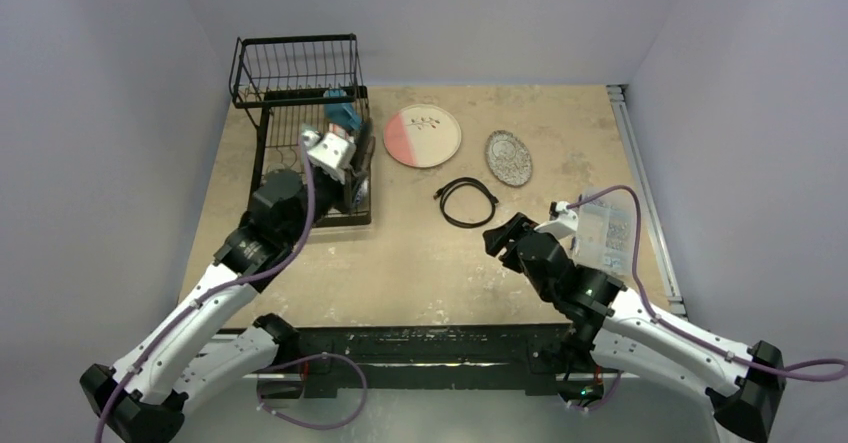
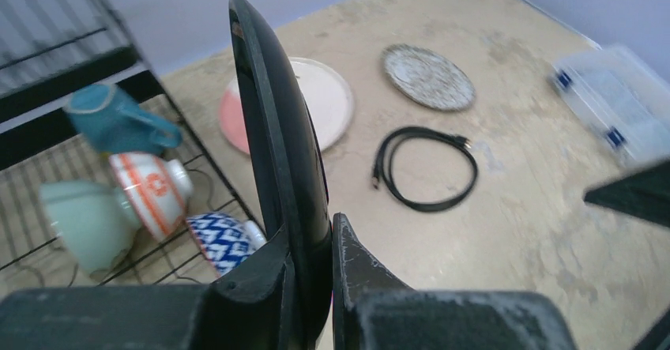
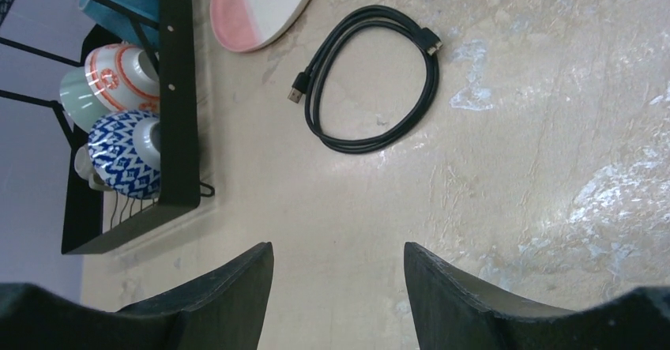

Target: Load the mixed dishes into the dish rack

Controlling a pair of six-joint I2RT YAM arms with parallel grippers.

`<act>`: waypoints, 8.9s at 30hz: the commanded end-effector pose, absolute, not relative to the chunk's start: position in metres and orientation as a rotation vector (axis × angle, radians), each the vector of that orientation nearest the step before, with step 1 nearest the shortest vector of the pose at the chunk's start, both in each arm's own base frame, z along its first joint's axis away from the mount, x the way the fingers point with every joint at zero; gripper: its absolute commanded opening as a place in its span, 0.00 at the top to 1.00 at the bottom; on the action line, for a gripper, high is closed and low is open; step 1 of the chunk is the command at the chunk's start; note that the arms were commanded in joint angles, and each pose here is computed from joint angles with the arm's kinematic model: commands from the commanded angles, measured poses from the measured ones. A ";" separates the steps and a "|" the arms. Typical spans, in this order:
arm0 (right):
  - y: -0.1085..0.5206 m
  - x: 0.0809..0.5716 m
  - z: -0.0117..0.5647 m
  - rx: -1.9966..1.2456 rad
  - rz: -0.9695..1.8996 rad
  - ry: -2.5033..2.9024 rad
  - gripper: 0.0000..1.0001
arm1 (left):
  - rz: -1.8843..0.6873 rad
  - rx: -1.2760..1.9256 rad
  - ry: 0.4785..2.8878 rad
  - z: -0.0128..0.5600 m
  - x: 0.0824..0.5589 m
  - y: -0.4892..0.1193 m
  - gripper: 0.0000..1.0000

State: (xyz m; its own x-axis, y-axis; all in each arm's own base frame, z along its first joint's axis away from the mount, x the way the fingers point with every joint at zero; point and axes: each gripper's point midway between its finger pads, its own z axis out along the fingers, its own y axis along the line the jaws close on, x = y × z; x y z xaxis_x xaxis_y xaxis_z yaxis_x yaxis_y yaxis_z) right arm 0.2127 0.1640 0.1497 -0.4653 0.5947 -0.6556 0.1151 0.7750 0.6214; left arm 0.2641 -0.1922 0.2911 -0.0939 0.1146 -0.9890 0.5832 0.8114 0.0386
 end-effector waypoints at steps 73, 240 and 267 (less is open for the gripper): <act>0.216 0.235 0.168 0.383 0.601 2.106 0.01 | -0.405 0.040 1.849 0.329 0.566 -0.121 0.82; 0.008 0.405 0.052 0.683 0.645 2.246 0.53 | -0.799 0.595 1.793 0.293 0.292 -0.232 0.23; 0.042 0.465 -0.003 0.443 0.633 2.448 0.69 | -0.794 0.607 1.806 0.290 0.290 -0.234 0.23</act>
